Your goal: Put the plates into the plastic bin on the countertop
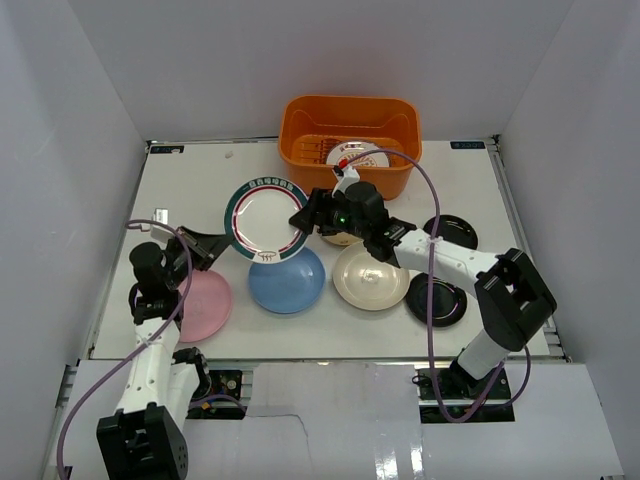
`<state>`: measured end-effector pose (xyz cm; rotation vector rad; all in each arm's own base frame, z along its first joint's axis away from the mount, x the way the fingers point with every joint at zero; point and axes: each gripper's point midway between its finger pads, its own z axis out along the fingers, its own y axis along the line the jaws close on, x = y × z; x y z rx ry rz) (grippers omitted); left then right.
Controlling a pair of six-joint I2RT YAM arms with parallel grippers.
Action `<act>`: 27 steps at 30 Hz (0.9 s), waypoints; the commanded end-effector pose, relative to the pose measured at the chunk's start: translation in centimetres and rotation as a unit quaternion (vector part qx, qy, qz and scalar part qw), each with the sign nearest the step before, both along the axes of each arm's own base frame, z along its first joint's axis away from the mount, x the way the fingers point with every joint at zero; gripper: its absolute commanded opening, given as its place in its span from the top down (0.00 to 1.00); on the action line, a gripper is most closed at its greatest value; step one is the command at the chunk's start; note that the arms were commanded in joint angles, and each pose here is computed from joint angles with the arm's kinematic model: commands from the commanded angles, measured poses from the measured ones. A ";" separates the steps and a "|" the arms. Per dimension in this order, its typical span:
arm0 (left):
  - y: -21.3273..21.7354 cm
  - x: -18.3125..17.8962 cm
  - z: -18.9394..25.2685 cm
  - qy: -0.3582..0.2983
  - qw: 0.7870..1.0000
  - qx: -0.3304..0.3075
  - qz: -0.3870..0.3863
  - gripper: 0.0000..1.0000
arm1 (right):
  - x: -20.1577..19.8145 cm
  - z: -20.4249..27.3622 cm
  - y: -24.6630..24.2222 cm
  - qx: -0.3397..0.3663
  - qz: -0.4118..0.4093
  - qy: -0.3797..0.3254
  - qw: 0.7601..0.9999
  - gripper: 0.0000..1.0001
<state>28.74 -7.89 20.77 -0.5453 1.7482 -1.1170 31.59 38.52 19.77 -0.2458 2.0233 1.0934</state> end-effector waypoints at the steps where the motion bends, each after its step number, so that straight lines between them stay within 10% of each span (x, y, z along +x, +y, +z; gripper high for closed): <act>1: -1.6 -1.1 2.1 -0.028 0.998 -0.003 -0.052 1.00 | 0.2 3.0 -0.7 0.026 -0.023 -0.032 0.999 0.28; 4: -2.2 -1.2 2.7 -0.032 0.996 0.003 -0.080 1.00 | 0.5 4.1 -1.1 0.034 -0.034 -0.043 0.998 0.92; 8: -3.7 -1.1 2.7 -0.030 0.990 0.032 -0.132 0.44 | 2.3 7.7 -2.3 0.058 -0.054 -0.071 0.994 0.92; 12: -7.1 -0.9 2.9 -0.022 0.975 0.108 -0.194 0.19 | 6.6 11.7 -4.9 0.077 -0.082 -0.097 0.989 0.92; 27: -7.2 -1.0 1.9 -0.047 0.958 0.244 -0.142 0.02 | 26.1 9.9 -14.1 -0.005 -0.231 -0.096 0.968 0.92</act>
